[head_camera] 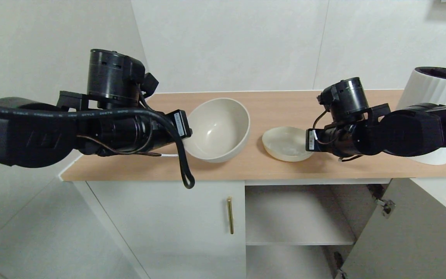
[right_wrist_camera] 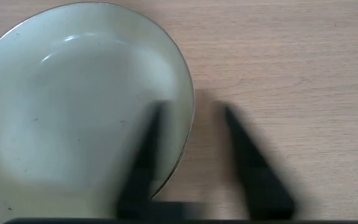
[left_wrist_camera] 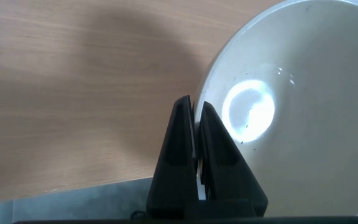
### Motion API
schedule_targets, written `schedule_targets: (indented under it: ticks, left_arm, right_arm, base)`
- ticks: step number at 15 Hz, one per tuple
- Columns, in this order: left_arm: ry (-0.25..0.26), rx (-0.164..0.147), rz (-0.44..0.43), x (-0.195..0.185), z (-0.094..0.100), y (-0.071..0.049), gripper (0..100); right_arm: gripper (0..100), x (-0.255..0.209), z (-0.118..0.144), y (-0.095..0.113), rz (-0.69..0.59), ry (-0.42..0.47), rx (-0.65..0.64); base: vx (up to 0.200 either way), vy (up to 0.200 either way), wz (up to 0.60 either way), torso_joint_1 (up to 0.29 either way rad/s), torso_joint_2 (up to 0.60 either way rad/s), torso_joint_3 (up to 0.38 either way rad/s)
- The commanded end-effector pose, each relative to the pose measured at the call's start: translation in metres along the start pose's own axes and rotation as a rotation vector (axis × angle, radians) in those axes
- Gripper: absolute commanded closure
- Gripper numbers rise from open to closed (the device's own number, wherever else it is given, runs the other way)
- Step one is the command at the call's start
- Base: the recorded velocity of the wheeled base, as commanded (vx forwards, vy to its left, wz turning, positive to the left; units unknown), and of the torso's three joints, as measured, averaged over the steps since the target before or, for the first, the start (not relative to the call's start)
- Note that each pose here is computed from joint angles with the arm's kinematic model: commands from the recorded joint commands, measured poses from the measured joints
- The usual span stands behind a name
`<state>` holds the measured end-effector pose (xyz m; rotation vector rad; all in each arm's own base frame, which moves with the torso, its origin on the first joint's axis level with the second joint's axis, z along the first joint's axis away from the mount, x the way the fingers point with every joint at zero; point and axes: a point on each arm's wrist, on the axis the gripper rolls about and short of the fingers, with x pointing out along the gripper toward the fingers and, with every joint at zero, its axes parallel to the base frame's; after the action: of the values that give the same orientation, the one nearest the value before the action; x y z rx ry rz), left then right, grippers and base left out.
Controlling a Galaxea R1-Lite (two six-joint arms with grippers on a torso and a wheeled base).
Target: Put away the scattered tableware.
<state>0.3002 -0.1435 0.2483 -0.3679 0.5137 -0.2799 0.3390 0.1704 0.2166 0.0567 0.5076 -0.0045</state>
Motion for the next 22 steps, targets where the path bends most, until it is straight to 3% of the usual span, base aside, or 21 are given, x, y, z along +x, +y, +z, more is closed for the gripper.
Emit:
schedule_targets:
  ticks: [1, 6, 8, 11, 14, 17, 22]
  left_arm:
    - [-0.007, 0.0, -0.003, -0.003, 0.001, -0.001, 100]
    - [-0.008, -0.001, -0.004, -0.006, 0.001, 0.0, 100]
    - [-0.011, -0.001, -0.006, -0.021, -0.003, 0.002, 100]
    - [-0.041, -0.001, -0.027, -0.059, -0.006, 0.006, 100]
    - [-0.051, 0.003, -0.132, -0.105, -0.014, 0.009, 100]
    - [-0.008, 0.017, -0.206, -0.129, -0.034, 0.013, 100]
    - [0.078, 0.024, -0.172, -0.108, -0.049, 0.017, 100]
  right_arm:
    - [100, -0.002, 0.001, 0.0, 0.004, -0.003, 0.002]
    - [100, -0.005, 0.003, 0.0, 0.007, -0.01, 0.004]
    - [100, -0.033, 0.01, -0.01, 0.059, 0.006, 0.025]
    - [100, -0.09, 0.015, -0.03, 0.272, 0.057, 0.074]
    - [100, -0.112, -0.001, -0.044, 0.302, 0.087, 0.07]
    - [100, -0.13, -0.008, -0.054, 0.311, 0.079, 0.072]
    - [100, -0.126, -0.024, -0.057, 0.293, 0.122, 0.053]
  base:
    - [0.0, 0.0, 0.0, 0.0, 0.0, 0.0]
    - [0.0, 0.0, 0.0, 0.0, 0.0, 0.0]
    - [0.0, 0.0, 0.0, 0.0, 0.0, 0.0]
    - [0.0, 0.0, 0.0, 0.0, 0.0, 0.0]
    - [0.0, 0.0, 0.0, 0.0, 0.0, 0.0]
    - [0.0, 0.0, 0.0, 0.0, 0.0, 0.0]
    - [0.0, 0.0, 0.0, 0.0, 0.0, 0.0]
